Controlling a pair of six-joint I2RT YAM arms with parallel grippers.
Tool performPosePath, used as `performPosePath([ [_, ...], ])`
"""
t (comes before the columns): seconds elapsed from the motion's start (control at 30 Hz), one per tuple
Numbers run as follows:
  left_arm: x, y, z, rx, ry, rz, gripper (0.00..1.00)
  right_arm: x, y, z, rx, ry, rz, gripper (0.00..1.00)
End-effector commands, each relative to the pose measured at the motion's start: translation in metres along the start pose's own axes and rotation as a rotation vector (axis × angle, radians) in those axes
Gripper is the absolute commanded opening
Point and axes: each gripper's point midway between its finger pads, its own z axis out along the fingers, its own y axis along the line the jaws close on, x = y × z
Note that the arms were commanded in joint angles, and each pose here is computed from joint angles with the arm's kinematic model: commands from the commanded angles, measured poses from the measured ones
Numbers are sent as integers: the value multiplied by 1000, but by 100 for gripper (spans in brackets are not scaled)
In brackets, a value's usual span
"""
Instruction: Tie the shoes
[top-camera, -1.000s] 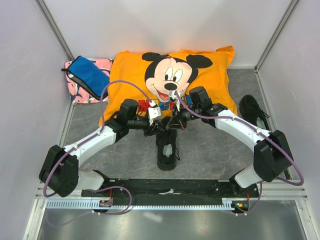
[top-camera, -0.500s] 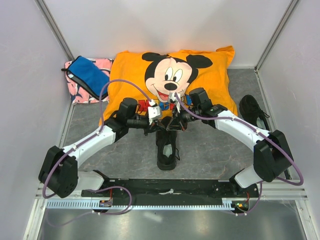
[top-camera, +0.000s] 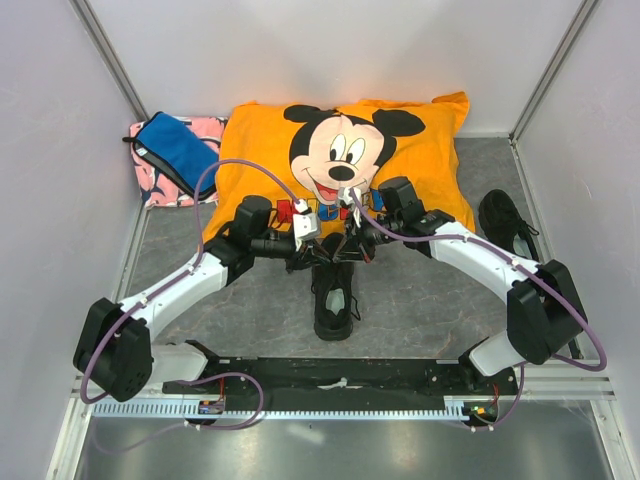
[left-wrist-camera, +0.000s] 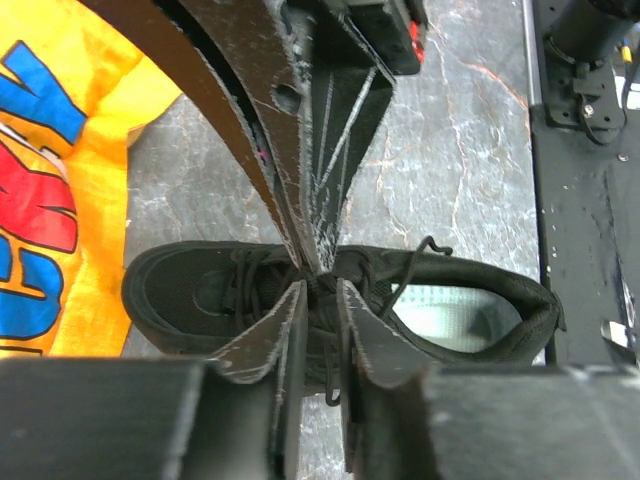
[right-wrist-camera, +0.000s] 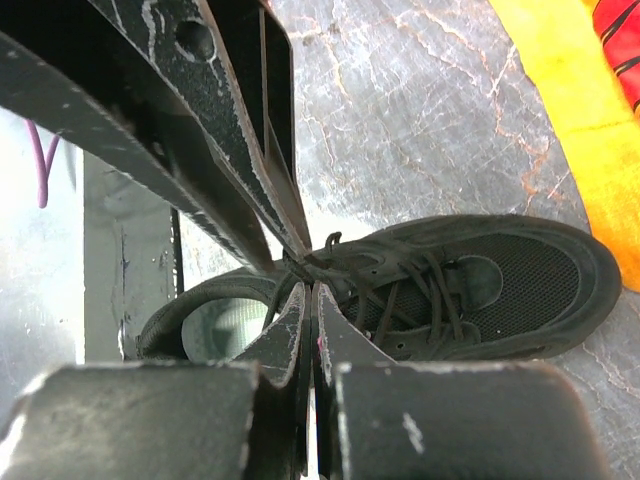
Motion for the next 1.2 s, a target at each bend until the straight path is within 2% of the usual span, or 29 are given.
performPosePath([
  [0.0, -10, -4, -3, 30, -19, 46, 28, -7, 6, -6, -3, -26, -51, 0],
  [0.13, 4, -1, 2, 23, 1, 46, 35, -8, 8, -10, 6, -33, -63, 0],
  [0.3, 16, 7, 8, 17, 28, 24, 37, -8, 9, -11, 6, -35, -63, 0],
  [0.4, 14, 7, 9, 20, 18, 28, 29, -8, 10, -12, 6, -36, -66, 0],
  [0.5, 4, 7, 6, 16, -2, 40, 13, -6, 9, -11, 4, -32, -65, 0],
  [0.53, 0, 6, 4, 20, -13, 43, 3, -6, 9, -11, 5, -31, -69, 0],
  [0.73, -22, -8, -8, 52, -79, 20, 1, -8, 4, -6, 8, -48, -83, 0],
  [0.83, -26, -8, -7, 52, -101, -32, 2, -15, 3, -4, 5, -93, -102, 8],
  [0.9, -25, -7, -6, 42, -105, -58, 2, -13, 6, -5, 7, -114, -99, 22],
  [0.97, -23, -6, -5, 35, -102, -89, 2, -20, 8, -6, 7, -165, -133, 29],
  [1.07, -20, -5, -5, 24, -101, -121, 1, -21, 15, -10, 3, -217, -172, 32],
  [1.17, -17, -4, -5, 21, -98, -131, 2, -10, 19, -11, 2, -218, -190, 38],
])
